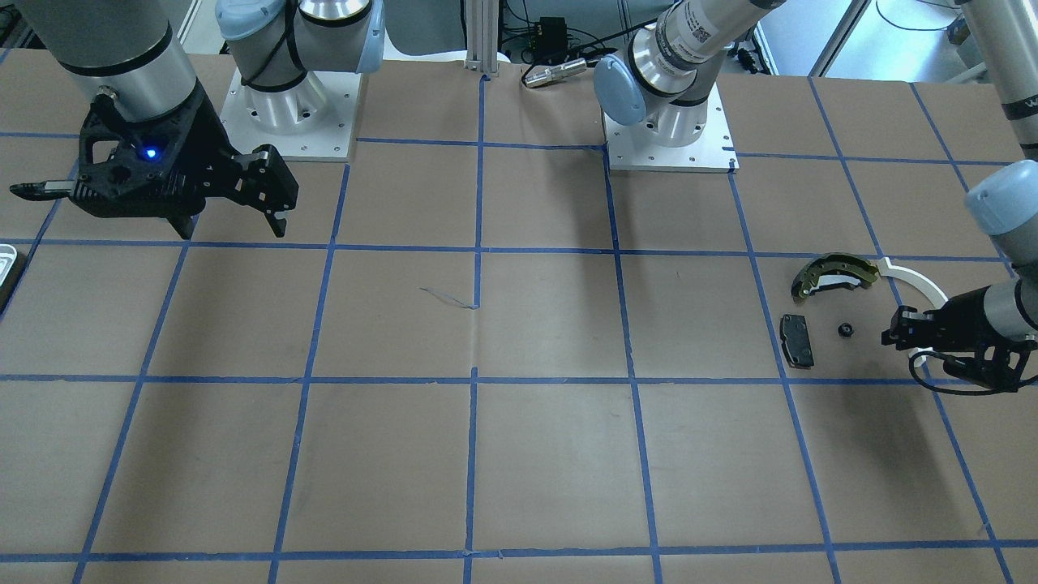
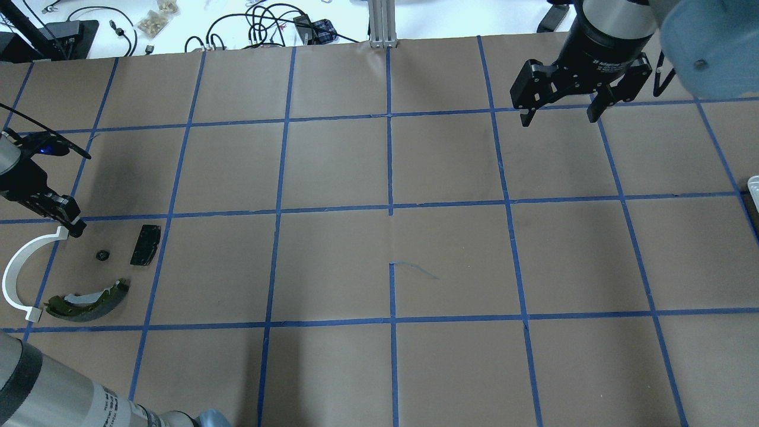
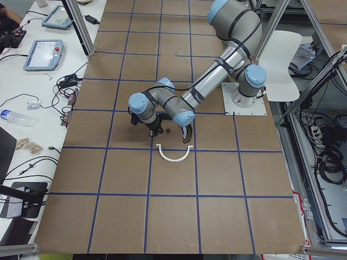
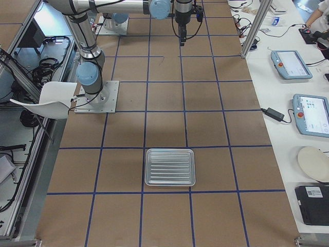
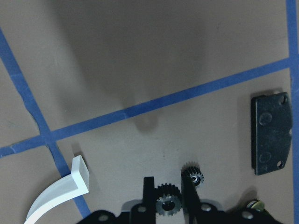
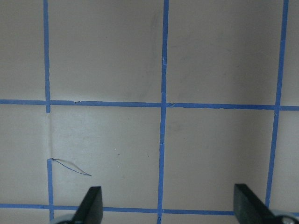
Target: Place bearing gear from tray to pile
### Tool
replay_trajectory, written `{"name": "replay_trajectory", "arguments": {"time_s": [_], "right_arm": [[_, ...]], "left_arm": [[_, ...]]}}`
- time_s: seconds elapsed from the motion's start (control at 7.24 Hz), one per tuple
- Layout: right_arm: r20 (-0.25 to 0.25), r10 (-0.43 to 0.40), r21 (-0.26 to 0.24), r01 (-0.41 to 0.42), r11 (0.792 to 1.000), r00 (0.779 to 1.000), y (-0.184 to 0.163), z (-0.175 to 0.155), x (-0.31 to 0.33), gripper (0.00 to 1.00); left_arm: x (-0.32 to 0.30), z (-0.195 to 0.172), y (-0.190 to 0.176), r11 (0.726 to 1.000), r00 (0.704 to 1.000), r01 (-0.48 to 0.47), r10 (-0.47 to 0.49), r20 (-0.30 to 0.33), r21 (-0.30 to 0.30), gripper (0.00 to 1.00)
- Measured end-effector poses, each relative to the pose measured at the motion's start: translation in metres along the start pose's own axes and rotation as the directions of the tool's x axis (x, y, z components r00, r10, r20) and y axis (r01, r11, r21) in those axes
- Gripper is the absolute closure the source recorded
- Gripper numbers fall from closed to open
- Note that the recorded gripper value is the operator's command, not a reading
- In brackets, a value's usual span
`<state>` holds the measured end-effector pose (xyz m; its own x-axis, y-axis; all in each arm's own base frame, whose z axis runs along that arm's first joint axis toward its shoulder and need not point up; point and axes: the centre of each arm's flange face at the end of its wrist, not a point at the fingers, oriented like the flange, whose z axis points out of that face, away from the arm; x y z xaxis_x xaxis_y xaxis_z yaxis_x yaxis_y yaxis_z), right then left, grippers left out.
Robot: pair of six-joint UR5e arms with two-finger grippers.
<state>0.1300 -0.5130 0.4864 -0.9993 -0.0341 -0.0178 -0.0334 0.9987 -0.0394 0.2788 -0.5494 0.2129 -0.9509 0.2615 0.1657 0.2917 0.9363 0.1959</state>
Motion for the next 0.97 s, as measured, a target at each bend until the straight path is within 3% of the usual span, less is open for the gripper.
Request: {"name": "replay_trajectory", "arguments": {"time_s": [0.97], "right_arm": [[-0.003, -0.001, 0.001, 0.001, 1.0, 1.0, 0.0, 0.0, 0.0, 0.0]], "left_arm": [[0.004, 0.025, 0.005, 1.0, 1.0, -0.006, 0.006, -0.021, -0.022, 1.0]]}}
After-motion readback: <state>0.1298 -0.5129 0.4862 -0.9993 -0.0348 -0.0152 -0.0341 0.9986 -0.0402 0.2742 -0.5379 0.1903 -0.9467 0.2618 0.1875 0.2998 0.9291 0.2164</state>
